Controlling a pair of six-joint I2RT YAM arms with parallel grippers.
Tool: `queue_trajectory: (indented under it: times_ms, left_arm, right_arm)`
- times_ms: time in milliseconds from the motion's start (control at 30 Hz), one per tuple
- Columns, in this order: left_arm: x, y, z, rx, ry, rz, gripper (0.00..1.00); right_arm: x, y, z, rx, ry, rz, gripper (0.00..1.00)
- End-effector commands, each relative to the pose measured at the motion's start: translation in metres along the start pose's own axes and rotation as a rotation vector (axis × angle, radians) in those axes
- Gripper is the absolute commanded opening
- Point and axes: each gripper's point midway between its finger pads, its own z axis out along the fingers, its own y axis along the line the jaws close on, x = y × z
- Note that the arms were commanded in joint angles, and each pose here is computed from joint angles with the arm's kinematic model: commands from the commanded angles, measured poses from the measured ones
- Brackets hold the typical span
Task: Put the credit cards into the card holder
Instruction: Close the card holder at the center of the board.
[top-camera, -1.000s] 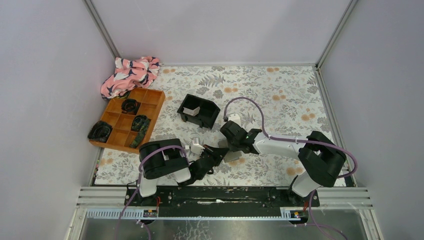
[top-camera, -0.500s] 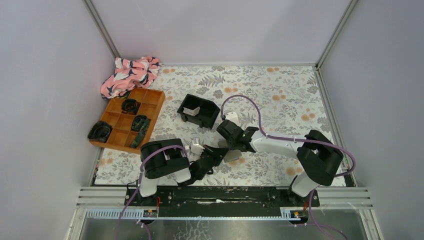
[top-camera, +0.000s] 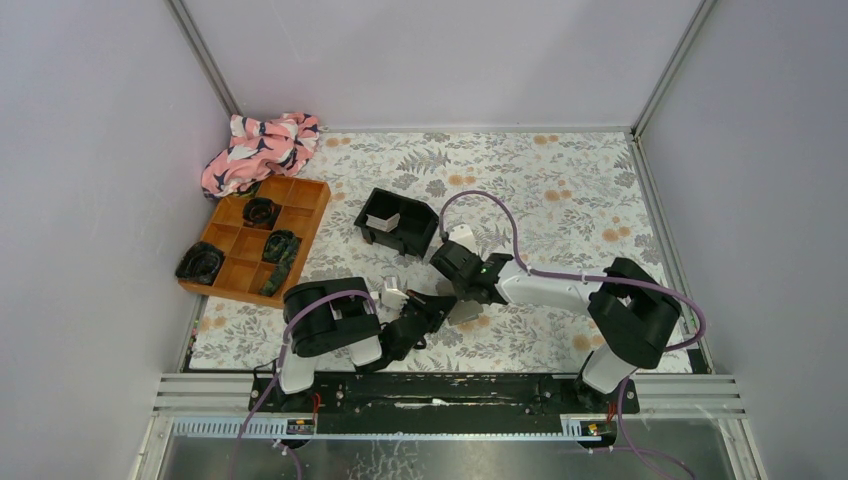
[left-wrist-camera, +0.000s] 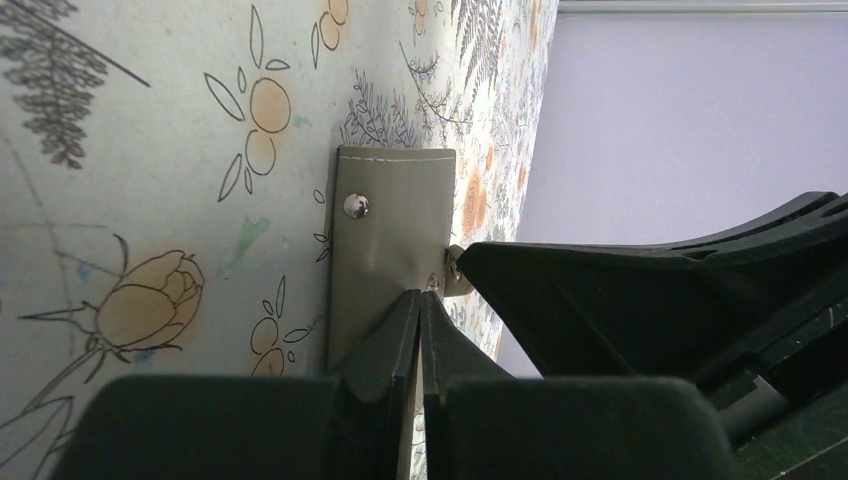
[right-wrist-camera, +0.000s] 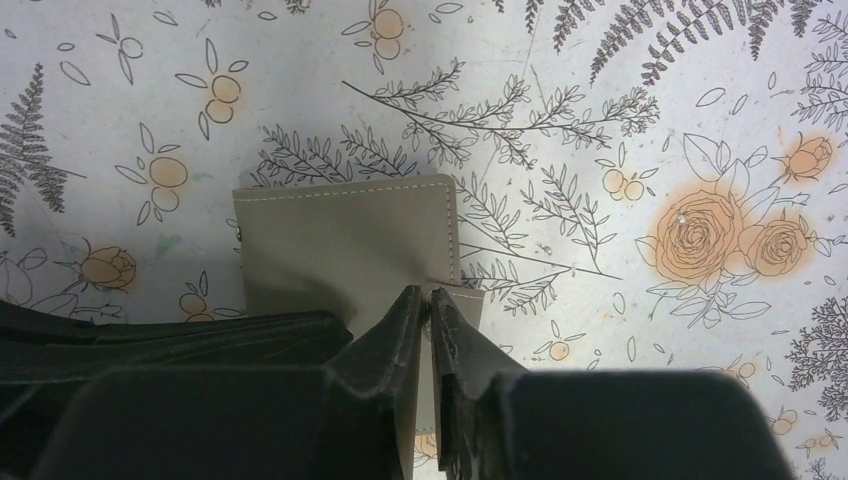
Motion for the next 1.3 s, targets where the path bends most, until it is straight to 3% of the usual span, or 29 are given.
queue_trajectory:
  times_ms: [0,267,1267]
  left_arm:
    - [-0.001,0.061,-0.009,-0.177,0.036,0.139,0.06]
    - [-0.001,0.061,-0.009,-0.178,0.038,0.139,0.06]
    - [-0.001,0.057,-0.009,-0.17,0.037,0.143,0.06]
  right_arm:
    - [-0.015,0.006,-0.007,0.01,-0.046,-0.006,0.12]
    - [-0.013,0.013,-0.006,0.002,-0.045,-0.011,0.04]
    - [-0.012,0.024,-0.009,-0.027,-0.049,-0.001,0.01]
